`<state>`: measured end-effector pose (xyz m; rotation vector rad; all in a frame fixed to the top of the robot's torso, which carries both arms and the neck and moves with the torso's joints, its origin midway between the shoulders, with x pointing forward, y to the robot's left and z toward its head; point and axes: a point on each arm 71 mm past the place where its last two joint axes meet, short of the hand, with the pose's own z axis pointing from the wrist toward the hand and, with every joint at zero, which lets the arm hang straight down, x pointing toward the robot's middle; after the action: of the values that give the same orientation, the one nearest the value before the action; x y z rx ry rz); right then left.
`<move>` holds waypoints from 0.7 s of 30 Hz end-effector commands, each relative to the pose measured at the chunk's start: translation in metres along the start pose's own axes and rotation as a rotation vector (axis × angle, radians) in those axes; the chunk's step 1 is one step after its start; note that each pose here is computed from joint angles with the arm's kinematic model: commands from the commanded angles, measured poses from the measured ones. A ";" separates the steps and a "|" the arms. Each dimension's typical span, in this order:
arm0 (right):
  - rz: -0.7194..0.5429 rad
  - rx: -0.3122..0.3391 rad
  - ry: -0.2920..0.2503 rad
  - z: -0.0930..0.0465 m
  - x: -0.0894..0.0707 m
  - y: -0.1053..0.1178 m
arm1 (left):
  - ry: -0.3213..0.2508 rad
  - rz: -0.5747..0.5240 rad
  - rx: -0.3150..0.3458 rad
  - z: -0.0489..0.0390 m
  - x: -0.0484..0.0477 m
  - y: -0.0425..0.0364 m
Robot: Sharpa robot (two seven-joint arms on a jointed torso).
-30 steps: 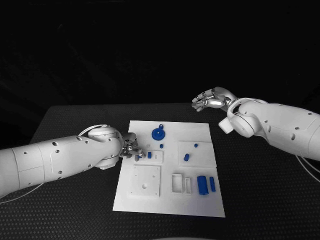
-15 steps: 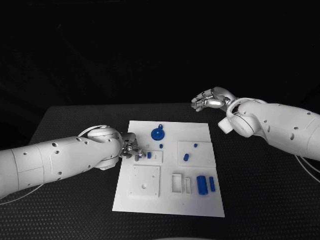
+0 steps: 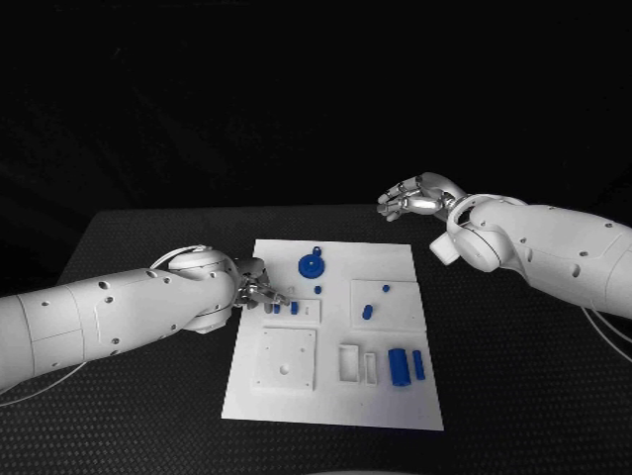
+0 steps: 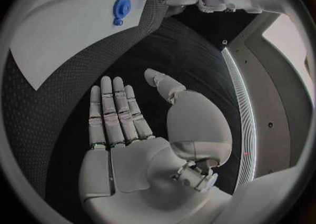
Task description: Assemble the parts on the task board
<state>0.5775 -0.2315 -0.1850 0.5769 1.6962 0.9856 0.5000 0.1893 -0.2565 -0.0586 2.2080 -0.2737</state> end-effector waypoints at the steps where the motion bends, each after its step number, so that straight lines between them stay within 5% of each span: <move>1: 0.000 -0.006 0.013 0.000 0.002 0.001 | -0.018 -0.004 0.013 -0.0005 -0.0027 -0.0027; 11: 0.000 -0.006 0.013 0.000 0.002 0.000 | -0.062 -0.098 0.061 -0.0038 -0.0197 -0.0105; 21: -0.002 -0.001 0.006 0.000 -0.001 -0.002 | -0.293 -0.187 0.317 -0.0091 -0.0424 -0.0330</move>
<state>0.5781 -0.2336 -0.1854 0.5800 1.6946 0.9803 0.5146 0.1733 -0.2235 -0.1354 2.0030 -0.5084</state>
